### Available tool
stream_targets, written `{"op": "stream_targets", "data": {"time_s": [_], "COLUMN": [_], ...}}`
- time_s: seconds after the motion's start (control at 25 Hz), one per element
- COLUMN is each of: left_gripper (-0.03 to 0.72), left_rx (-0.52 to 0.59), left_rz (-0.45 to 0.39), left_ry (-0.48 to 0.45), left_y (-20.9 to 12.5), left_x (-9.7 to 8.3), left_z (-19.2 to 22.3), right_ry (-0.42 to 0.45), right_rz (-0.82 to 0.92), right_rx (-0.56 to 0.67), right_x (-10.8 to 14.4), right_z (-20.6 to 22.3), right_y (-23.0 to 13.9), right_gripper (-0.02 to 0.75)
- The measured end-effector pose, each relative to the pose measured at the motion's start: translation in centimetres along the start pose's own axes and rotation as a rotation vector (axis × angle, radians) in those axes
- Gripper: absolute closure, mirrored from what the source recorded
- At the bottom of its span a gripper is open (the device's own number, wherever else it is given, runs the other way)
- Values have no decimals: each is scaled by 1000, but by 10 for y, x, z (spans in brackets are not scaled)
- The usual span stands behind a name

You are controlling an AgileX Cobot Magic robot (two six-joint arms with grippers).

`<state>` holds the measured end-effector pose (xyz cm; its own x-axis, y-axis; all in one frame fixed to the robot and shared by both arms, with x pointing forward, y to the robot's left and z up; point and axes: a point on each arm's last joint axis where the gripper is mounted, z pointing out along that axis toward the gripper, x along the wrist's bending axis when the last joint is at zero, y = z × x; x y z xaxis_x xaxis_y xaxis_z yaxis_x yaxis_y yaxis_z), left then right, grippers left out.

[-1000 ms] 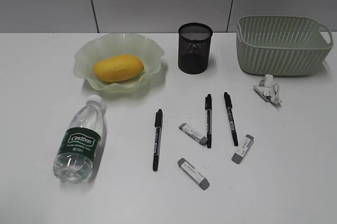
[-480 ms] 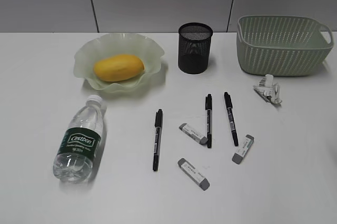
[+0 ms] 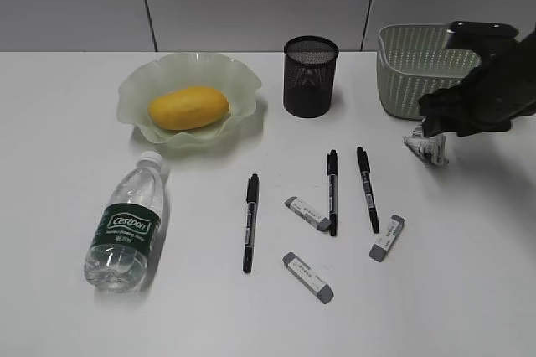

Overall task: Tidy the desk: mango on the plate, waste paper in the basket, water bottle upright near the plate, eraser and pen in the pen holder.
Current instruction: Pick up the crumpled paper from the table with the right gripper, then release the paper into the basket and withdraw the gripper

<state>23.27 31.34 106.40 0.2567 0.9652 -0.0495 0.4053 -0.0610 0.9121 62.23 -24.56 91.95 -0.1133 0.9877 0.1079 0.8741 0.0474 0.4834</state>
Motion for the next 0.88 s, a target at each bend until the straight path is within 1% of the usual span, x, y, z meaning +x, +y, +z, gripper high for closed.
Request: {"op": "stream_targets", "data": {"time_s": [0.08,0.12,0.16,0.2,0.24,0.28,0.36,0.4,0.52,0.6,0.76,0.84,0.88], "left_gripper": [198,200,200,200,200,200,200,200,200,202,202,202,202], "left_rx": [0,1,3,6,7,8,8,9,9,9,9,9,9], "left_rz": [0,0,1,0,-1,-1,-1,-1,-1,-1,-1,-1,-1], "left_ry": [0,0,1,1,1,2,2,2,2,3,3,3,3], "left_y": [0,0,0,0,1,1,1,1,1,1,1,1,1], "left_x": [0,0,0,0,0,0,0,0,0,0,0,0,0], "left_z": [0,0,1,1,1,1,1,1,1,1,1,1,1], "right_ry": [8,11,9,2,-6,-12,-20,-21,-19,-17,-23,-23,-26], "right_rz": [-8,2,16,37,39,40,29,20,-14,-33,-61,-67,-75], "right_rx": [19,28,32,34,40,49,54,60,33,-24,-108,-187,-248], "right_x": [7,9,9,9,8,7,8,10,16,20,22,23,23], "right_z": [22,29,34,37,37,37,30,23,-7,-35,-68,-84,-93], "right_y": [3,4,5,6,6,5,6,5,6,12,15,19,25], "right_gripper": [295,309,342,411,535,617,705,726,725,725,725,725,725]}}
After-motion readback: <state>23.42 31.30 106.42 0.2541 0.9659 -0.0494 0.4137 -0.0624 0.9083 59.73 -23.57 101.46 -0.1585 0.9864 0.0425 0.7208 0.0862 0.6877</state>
